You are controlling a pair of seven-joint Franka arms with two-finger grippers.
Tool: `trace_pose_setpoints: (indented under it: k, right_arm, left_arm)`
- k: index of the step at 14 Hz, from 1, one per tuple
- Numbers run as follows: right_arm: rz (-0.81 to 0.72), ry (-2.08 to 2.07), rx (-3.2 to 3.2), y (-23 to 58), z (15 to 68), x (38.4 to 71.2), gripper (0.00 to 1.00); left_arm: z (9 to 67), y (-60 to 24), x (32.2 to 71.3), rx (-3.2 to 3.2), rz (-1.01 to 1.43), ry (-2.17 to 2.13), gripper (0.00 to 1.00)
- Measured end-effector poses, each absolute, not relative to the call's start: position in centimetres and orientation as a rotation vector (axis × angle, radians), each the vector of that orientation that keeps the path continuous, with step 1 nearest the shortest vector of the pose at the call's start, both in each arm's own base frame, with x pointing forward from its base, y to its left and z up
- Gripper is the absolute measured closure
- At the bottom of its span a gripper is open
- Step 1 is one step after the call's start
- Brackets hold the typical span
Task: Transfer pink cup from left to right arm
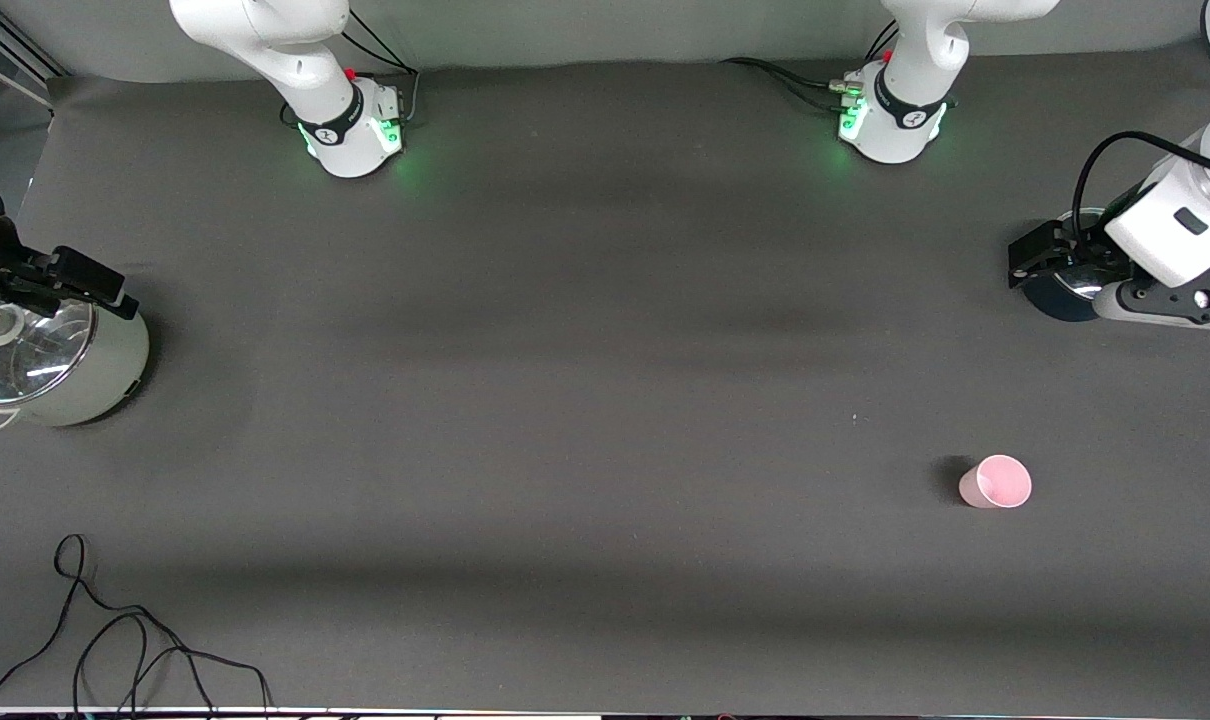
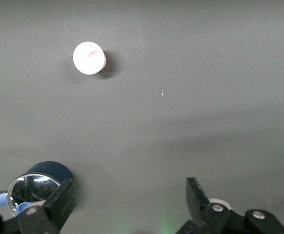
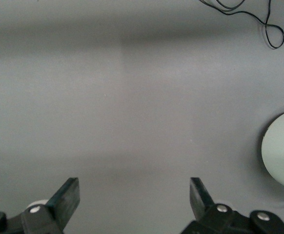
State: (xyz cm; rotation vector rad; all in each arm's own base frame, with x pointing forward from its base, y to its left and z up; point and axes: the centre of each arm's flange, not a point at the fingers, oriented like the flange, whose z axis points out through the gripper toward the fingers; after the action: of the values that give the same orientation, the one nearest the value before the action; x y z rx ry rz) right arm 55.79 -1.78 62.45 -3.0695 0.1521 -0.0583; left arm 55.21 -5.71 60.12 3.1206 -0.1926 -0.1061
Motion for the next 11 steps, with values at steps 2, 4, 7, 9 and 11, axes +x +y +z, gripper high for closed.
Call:
trace_pose_setpoints:
  k: [2,4,7,9,11]
  right_arm:
    - [-0.051,0.152,-3.070,-1.8,62.4,55.7,0.00]
    - [-0.045,0.150,-3.070,-1.7,62.3,55.7,0.00]
    - [-0.042,0.142,-3.070,-1.4,62.2,55.8,0.00]
    - [-0.041,0.139,-3.070,-1.3,62.2,55.8,0.00]
    - [-0.041,0.140,-3.070,-1.3,62.2,55.8,0.00]
  left_arm:
    - [60.1,-5.7,55.2,3.121,-0.106,-0.192,0.00]
    - [60.3,-5.7,55.2,3.121,-0.102,-0.191,0.00]
    - [60.4,-5.4,55.3,3.123,-0.096,-0.185,0.00]
    - [60.4,-4.7,55.5,3.126,-0.093,-0.178,0.00]
    - [60.1,-2.5,55.9,3.119,-0.087,-0.255,0.00]
